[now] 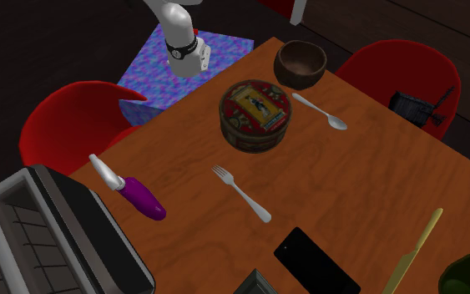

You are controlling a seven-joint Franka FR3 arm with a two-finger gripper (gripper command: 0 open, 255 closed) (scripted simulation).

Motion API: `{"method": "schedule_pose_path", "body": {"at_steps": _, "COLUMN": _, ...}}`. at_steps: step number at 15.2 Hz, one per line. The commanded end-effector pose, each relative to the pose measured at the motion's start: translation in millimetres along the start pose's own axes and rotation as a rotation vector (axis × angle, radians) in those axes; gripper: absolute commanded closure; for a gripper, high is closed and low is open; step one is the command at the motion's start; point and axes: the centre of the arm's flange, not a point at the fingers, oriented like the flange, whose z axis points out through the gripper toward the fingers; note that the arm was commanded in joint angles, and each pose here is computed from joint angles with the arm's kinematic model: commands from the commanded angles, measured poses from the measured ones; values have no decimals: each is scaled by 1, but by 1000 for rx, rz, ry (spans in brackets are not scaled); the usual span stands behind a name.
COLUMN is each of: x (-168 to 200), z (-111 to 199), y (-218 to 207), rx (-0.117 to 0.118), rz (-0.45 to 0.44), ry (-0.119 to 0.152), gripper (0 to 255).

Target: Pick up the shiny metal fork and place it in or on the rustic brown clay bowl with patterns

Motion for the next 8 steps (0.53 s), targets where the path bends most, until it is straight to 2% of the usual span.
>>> {"method": "schedule_pose_path", "body": {"at_steps": 1, "x": 0, "z": 0, "y": 0, "rx": 0, "rz": 0, "ry": 0, "gripper": 0}}
{"method": "schedule_pose_path", "body": {"at_steps": 8, "x": 67, "z": 42, "y": -51, "rx": -13, "rz": -151, "ry": -7, "gripper": 0}}
